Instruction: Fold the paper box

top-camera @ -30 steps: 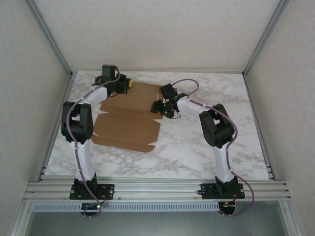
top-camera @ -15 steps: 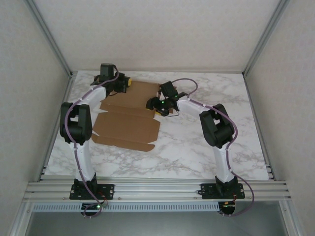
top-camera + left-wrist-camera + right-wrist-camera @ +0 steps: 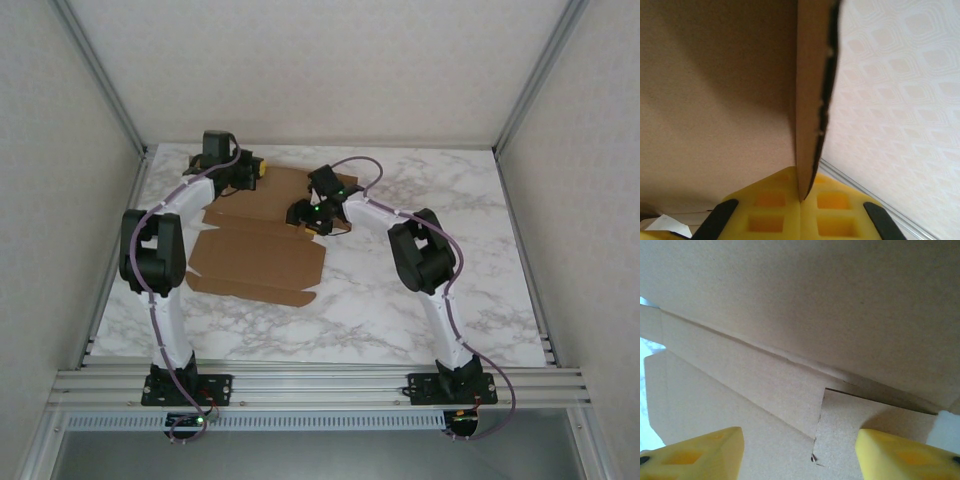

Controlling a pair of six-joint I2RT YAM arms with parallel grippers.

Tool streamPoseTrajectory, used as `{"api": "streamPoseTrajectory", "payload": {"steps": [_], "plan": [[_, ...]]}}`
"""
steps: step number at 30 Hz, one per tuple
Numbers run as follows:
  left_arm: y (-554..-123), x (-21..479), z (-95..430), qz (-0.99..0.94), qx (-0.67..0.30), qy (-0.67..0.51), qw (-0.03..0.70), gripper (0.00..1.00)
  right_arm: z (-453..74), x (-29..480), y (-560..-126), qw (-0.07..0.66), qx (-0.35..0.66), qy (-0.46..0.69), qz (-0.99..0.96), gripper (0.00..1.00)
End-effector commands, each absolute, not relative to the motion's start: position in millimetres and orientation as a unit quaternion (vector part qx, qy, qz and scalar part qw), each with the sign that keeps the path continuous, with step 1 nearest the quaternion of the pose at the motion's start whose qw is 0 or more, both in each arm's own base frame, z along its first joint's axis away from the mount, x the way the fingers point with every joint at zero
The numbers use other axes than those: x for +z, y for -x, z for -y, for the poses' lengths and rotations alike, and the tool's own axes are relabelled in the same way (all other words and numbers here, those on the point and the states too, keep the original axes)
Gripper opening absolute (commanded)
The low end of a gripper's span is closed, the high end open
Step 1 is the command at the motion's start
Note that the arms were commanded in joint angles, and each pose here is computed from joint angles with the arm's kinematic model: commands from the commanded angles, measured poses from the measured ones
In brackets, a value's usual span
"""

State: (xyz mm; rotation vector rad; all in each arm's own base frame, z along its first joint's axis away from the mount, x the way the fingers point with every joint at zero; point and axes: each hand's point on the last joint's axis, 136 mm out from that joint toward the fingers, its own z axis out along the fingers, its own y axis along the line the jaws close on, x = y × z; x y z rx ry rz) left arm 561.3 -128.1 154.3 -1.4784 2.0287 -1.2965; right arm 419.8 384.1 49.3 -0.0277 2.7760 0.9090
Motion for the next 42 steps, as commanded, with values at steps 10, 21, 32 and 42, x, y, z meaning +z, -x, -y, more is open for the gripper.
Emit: {"api": "streamPoseTrajectory", "payload": {"steps": [10, 21, 32, 42], "plan": [[-562, 194, 134, -0.706, -0.488, 0.484, 0.171, 0.0, -350, 45, -417, 0.15, 0.169, 0.058, -0.972, 0.66], [-571, 227, 140, -0.693, -0.53, 0.445, 0.201, 0.0, -335, 142, -413, 0.257, 0.238, 0.064, -0.934, 0.65], [-570, 239, 139, -0.678, -0.545, 0.438, 0.226, 0.0, -370, 91, -344, 0.18, 0.208, 0.168, -0.947, 0.22], [-562, 244, 144, -0.683, -0.54, 0.422, 0.252, 0.0, -365, 30, -332, 0.115, 0.11, 0.219, -0.963, 0.0]]}}
